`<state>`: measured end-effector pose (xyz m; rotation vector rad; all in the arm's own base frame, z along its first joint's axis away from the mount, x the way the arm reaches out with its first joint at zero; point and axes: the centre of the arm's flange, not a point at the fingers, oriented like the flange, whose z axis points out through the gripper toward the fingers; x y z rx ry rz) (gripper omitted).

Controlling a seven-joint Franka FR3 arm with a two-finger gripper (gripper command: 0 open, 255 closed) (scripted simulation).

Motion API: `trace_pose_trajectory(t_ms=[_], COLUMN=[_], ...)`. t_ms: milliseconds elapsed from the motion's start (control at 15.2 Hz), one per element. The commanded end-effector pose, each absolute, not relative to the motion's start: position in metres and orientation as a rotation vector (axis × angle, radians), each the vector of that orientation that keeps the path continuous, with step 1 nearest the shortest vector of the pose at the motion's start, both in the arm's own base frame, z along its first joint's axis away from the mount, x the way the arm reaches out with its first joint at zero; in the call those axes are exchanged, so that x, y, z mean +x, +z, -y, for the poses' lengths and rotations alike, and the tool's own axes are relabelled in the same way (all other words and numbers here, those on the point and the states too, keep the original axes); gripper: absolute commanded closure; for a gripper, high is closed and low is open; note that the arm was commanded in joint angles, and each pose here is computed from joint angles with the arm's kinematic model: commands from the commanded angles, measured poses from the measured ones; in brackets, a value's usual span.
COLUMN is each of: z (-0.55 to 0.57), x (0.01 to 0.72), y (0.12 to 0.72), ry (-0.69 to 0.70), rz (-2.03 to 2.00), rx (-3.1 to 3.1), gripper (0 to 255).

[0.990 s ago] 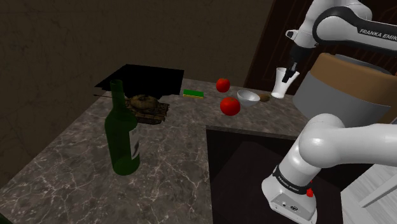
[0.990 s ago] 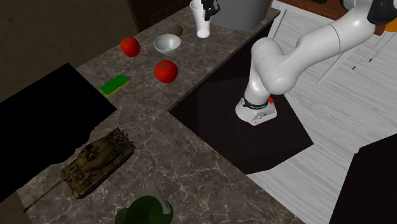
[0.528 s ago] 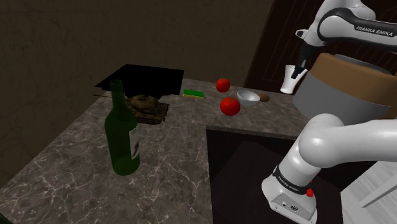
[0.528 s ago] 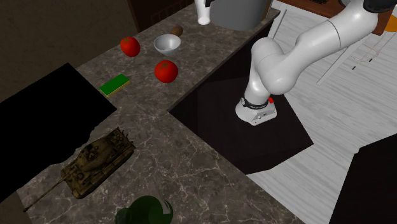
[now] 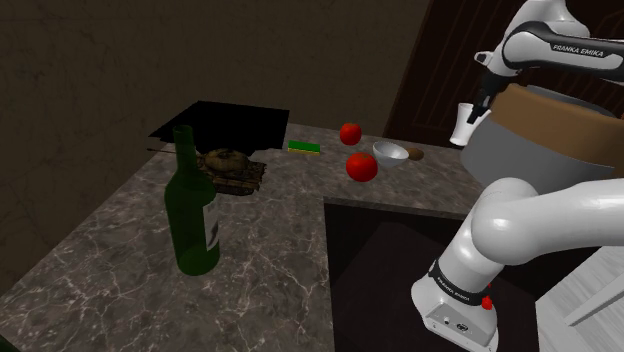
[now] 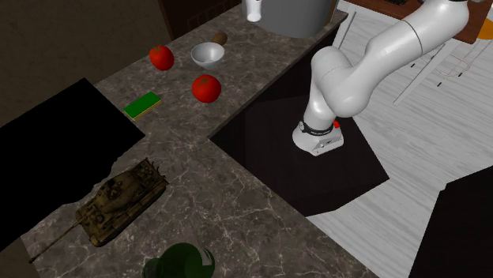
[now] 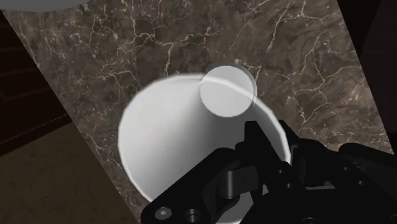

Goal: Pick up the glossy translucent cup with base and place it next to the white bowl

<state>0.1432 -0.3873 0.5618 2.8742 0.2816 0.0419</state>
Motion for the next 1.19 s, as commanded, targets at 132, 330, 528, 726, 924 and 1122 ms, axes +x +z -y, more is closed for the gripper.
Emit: trace_pose_trajectory(t_ms=[132,330,528,726,924,1122], z=[0.391,0.391,0.391,0.391,0.391,0.391], x=[0.142,0.142,0.142,0.142,0.142,0.142], y=[0.542,0.526,0.511,0.495,0.479,0.463], ry=[0.041,0.041,0.041,0.041,0.041,0.041], rz=[-0.282,-0.282,-0.282,-0.282,-0.282,-0.282], rx=[2.873,2.873,2.873,2.873,2.873,2.873], gripper=[255,255,255,255,255,255])
